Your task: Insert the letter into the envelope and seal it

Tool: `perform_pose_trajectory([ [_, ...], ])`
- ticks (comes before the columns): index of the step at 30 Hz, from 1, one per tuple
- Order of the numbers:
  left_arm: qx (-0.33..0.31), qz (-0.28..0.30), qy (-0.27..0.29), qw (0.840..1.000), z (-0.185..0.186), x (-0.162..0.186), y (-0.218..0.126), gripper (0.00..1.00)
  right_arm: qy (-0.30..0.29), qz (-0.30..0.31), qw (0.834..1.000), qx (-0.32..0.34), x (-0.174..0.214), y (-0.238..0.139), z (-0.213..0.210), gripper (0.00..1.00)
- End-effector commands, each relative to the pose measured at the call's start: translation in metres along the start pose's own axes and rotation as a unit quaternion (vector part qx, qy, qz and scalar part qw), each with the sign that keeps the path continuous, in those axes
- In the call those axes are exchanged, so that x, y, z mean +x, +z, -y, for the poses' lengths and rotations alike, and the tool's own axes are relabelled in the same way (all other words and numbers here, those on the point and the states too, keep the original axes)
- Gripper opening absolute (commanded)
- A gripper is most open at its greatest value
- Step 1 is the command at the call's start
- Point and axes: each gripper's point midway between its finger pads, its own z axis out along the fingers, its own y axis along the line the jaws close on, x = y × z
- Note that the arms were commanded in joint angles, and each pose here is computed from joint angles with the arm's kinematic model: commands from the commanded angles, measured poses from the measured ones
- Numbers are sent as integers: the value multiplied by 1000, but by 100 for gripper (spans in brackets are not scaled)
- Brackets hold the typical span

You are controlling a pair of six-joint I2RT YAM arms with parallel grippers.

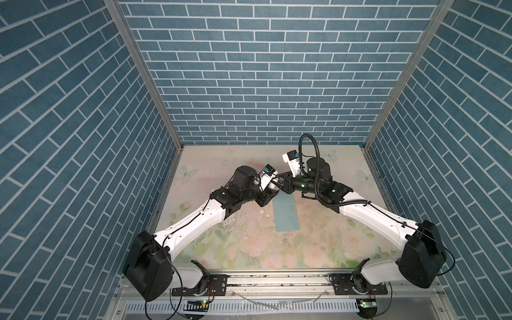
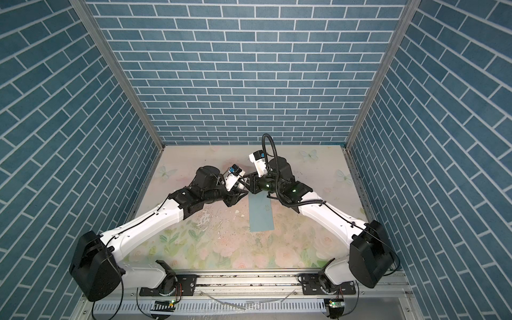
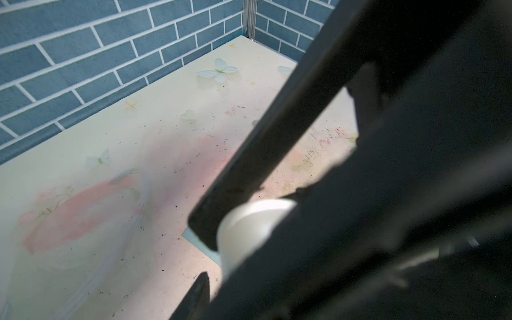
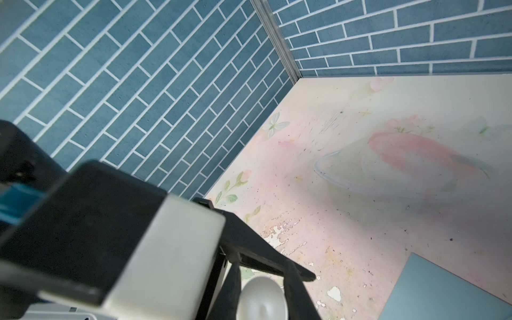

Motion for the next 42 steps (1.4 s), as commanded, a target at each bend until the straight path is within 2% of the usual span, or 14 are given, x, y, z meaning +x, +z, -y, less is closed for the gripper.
perform_pose_trajectory([
  [1, 4, 12, 6, 1000, 2, -4, 0, 42, 2, 33, 999, -12, -19, -10, -11, 0],
  [6, 3, 21, 5, 1000, 2, -6, 0, 18, 3, 30, 999, -13, -18, -9, -11, 0],
  [10, -5, 34, 3, 999, -1, -7, 0, 0, -1, 32, 999, -4, -21, -13, -9, 15],
  [14, -18, 38, 2, 999, -5, -6, -1, 0, -17, 38, 999, 35, -25, -28, 0, 37],
  [18, -36, 43, 1, 998, -11, -3, -2, 0, -40, 37, 993, 108, -29, -55, 21, 56],
  [20, -38, 49, 4, 998, -11, -2, -4, 0, -49, 31, 986, 155, -29, -69, 35, 62],
  [25, -35, 73, 11, 997, -7, -4, -11, 0, -34, 8, 959, 281, -28, -112, 86, 69],
  [30, -31, 78, 11, 996, -5, -4, -14, 0, 10, -57, 914, 403, -10, -148, 154, 70],
  [38, -16, 73, 7, 997, 0, 1, -11, 0, 43, -176, 865, 467, 25, -157, 234, 73],
  [42, -13, 75, 5, 997, 0, 0, -10, 0, 45, -215, 848, 483, 37, -153, 262, 72],
])
